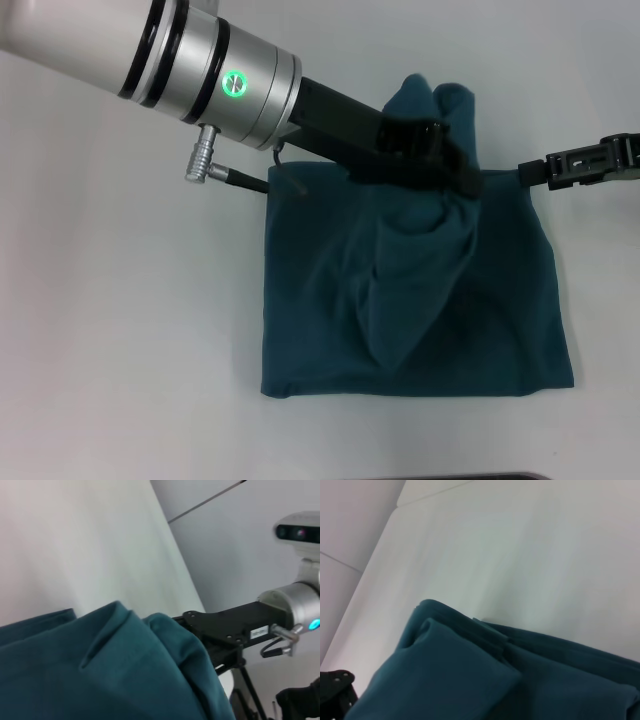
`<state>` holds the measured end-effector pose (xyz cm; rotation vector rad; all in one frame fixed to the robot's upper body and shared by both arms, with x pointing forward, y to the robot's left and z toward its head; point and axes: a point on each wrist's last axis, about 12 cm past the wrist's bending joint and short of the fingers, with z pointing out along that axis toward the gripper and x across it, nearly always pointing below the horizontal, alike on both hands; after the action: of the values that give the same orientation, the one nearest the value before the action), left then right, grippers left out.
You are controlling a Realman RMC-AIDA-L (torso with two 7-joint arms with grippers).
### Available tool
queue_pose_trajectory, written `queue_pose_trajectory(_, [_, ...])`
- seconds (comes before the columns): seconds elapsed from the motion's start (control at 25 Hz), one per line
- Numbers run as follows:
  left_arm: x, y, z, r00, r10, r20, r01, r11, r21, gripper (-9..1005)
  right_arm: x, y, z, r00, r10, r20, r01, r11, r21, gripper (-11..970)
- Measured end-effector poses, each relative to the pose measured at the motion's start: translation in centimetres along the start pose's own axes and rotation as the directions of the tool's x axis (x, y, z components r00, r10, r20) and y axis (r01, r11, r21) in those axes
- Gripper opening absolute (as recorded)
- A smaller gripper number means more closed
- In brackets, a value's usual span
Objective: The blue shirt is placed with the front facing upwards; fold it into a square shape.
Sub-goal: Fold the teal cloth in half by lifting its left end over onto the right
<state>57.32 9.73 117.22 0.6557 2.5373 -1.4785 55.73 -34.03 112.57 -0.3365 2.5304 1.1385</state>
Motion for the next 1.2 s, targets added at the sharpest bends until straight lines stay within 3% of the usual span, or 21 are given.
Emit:
queue_pose_trajectory(0.24, [0.1,0.0,-1.1,0.997,-0.009,0.082,0.004,0.998,0.061,71,0.0,-0.1,0.0,1.0,0.001,0.003,-0.001,1.0,0.004,862])
queue_pose_trajectory(0.56, [0.1,0.6,-0.3,0.997,-0.018,0.076,0.015,0.999,0.042,71,0.1,-0.1,0.0,1.0,0.004,0.004,-0.004,1.0,0.005,855])
queue_pose_trajectory(0.8, [0.0,0.1,-0.4,0.997,0.045,0.067,-0.049,0.997,0.065,71,0.1,-0.1,0.0,1.0,0.003,0.003,-0.003,1.0,0.005,849])
queue_pose_trajectory(1.0, [0.1,-0.1,0.2,0.996,0.069,0.05,-0.072,0.995,0.068,107,0.0,-0.1,0.0,1.0,0.0,0.002,0.0,1.0,0.005,845])
queue_pose_trajectory(1.2, [-0.3,-0.4,0.0,0.993,0.09,0.078,-0.097,0.991,0.089,265,-0.2,-0.1,-0.1,1.0,-0.003,0.003,0.003,1.0,0.008,840])
